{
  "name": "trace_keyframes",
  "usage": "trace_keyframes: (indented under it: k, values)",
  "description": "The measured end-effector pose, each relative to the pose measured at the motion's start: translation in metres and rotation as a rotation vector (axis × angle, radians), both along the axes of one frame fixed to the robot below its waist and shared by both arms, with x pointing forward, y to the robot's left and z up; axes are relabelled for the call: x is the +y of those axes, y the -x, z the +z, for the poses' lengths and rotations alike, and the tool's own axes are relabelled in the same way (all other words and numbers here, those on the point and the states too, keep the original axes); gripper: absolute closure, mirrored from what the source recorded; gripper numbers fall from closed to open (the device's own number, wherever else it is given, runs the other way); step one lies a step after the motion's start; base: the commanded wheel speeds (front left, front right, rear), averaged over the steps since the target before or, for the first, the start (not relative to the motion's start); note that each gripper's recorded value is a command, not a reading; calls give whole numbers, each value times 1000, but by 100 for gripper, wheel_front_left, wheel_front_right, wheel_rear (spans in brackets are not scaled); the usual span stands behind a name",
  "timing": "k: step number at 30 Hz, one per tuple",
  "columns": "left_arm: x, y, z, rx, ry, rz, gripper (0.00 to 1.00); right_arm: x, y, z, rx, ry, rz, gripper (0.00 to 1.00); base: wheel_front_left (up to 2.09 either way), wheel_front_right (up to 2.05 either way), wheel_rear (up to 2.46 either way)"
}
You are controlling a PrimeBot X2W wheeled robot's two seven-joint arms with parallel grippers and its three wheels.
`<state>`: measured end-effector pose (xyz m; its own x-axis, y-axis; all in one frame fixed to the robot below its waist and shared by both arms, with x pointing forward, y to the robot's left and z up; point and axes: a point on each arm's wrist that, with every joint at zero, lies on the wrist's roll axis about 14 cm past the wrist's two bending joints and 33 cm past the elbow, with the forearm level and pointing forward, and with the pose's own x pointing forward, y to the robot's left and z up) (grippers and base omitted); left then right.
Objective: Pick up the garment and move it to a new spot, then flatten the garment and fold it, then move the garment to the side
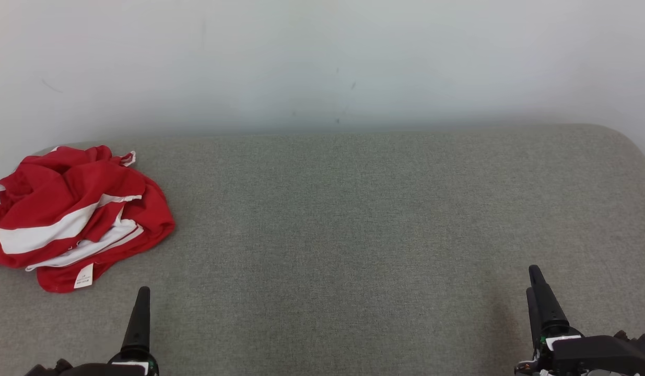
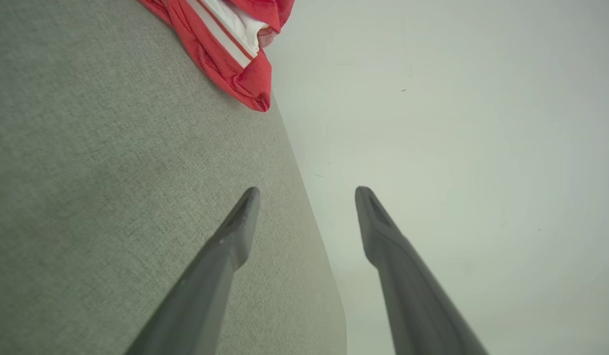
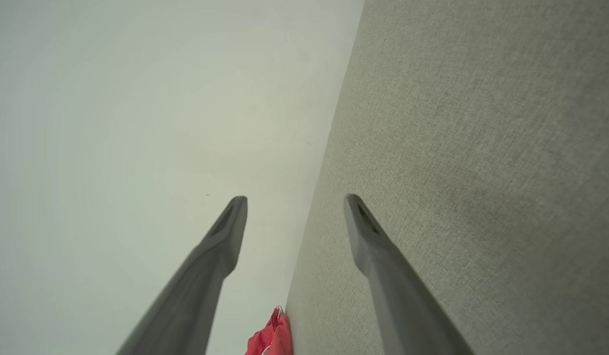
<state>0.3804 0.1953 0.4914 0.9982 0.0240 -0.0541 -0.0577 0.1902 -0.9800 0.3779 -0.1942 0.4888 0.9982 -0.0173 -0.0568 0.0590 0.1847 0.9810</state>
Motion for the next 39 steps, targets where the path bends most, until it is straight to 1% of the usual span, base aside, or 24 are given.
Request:
trace_keyframes:
  k: [15, 24, 39]
  values:
    - [-4, -2, 10, -6, -362, -10, 0, 11, -3, 18, -58, 323, 33, 0, 0, 0, 0]
    - [-10, 2, 11, -19, -559, -35, 0, 19, 0, 17, -65, 504, 62, 0, 0, 0, 0]
    - [-11, 2, 20, -56, -780, -32, 0, 30, 3, 15, -85, 731, 94, 0, 0, 0, 0]
